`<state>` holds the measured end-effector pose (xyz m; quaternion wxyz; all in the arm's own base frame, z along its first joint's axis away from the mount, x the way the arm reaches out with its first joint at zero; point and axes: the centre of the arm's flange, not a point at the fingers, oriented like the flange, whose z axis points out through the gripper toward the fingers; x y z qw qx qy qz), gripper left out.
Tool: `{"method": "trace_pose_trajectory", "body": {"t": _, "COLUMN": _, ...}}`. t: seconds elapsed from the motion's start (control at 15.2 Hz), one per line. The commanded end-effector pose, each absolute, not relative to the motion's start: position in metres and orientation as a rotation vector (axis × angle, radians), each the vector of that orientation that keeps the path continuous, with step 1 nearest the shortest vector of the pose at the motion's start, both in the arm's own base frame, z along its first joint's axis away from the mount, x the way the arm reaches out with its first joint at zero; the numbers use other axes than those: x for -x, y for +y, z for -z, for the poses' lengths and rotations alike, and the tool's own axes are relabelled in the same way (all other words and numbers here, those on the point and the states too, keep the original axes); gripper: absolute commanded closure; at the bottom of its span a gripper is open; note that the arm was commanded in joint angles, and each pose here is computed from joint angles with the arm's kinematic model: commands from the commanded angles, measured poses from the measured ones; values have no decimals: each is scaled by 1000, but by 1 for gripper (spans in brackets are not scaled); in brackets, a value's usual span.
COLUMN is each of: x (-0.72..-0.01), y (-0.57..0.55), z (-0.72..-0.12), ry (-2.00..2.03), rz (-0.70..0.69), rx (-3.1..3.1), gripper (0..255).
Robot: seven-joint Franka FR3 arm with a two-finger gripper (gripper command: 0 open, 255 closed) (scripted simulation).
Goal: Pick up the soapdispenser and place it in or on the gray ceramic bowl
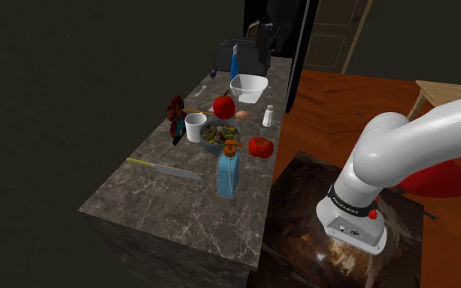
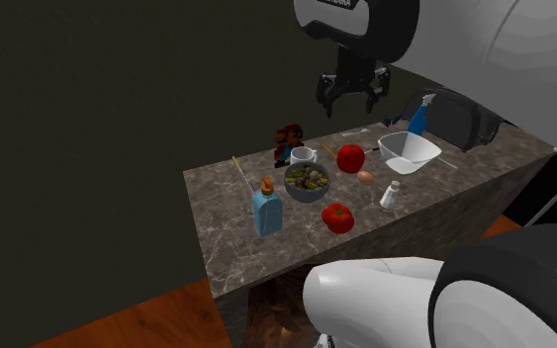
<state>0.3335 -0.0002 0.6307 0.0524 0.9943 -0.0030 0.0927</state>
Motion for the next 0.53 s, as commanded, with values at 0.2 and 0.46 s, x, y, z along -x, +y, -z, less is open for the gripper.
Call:
{"method": "trace_pose_trajectory", "body": {"t": 0.2, "x": -337, "y": 26, "z": -604, "ry": 29, "rz": -258, "rx": -3036, "gripper": 0}}
{"method": "trace_pose_trajectory", "body": {"t": 0.46, "x": -340, "y": 62, "z": -568, "ry": 81, "rz": -225, "rx": -3051, "gripper": 0}}
